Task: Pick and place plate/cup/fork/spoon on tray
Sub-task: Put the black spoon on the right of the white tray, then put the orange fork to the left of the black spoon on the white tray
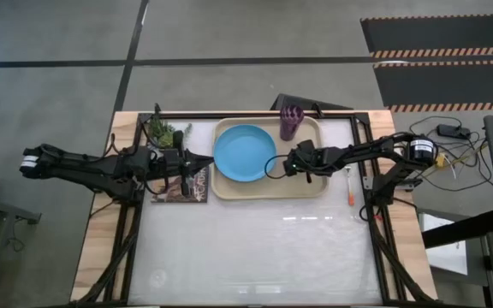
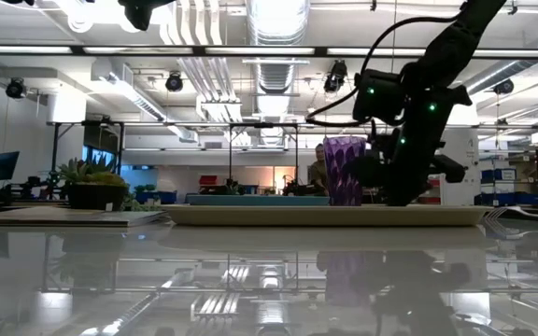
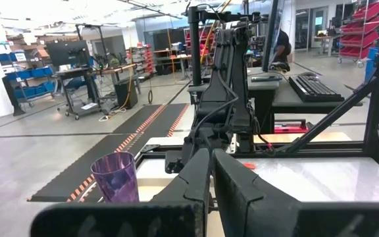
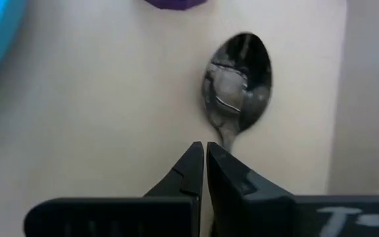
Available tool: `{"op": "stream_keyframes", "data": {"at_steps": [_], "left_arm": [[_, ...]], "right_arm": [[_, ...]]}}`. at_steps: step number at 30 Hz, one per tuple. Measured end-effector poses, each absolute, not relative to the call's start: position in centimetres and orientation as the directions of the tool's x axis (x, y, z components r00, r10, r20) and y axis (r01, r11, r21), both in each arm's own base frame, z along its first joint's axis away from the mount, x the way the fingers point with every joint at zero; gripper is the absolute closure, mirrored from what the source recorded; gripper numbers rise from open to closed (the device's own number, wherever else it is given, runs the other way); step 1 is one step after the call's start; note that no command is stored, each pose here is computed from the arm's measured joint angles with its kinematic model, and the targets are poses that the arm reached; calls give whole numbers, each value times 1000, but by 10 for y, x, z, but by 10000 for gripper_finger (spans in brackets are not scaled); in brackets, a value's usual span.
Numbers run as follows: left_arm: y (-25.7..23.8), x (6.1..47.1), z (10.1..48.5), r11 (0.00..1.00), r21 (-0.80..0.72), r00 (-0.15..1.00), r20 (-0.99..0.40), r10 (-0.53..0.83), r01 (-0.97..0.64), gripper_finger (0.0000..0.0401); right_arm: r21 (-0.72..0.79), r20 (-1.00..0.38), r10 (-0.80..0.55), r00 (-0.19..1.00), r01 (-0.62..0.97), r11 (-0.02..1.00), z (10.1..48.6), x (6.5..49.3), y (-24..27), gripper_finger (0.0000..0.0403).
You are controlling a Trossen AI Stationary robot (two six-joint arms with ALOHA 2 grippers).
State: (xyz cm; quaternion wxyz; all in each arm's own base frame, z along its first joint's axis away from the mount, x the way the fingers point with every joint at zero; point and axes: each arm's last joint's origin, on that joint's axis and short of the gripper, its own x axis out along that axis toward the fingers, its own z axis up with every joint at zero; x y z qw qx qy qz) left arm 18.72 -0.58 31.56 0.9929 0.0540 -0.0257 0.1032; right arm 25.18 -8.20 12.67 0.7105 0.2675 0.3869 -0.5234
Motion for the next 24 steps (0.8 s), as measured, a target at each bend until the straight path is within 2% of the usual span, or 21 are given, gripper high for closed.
{"op": "stream_keyframes", "data": {"at_steps": [8,14,24], "left_arm": [[-6,187,316,973,102,977,62,202,-208,398],[-6,187,316,973,102,977,62,202,-208,398],[-6,187,316,973,102,977,62,202,-208,398]], "right_arm": [[-37,-832,-537,138,953,302,126,250,-82,394],[-85,-831,-551,82,959,271,125,245,-82,394],[-61,-817,-566,107,961,270,132,245,-82,394]]}}
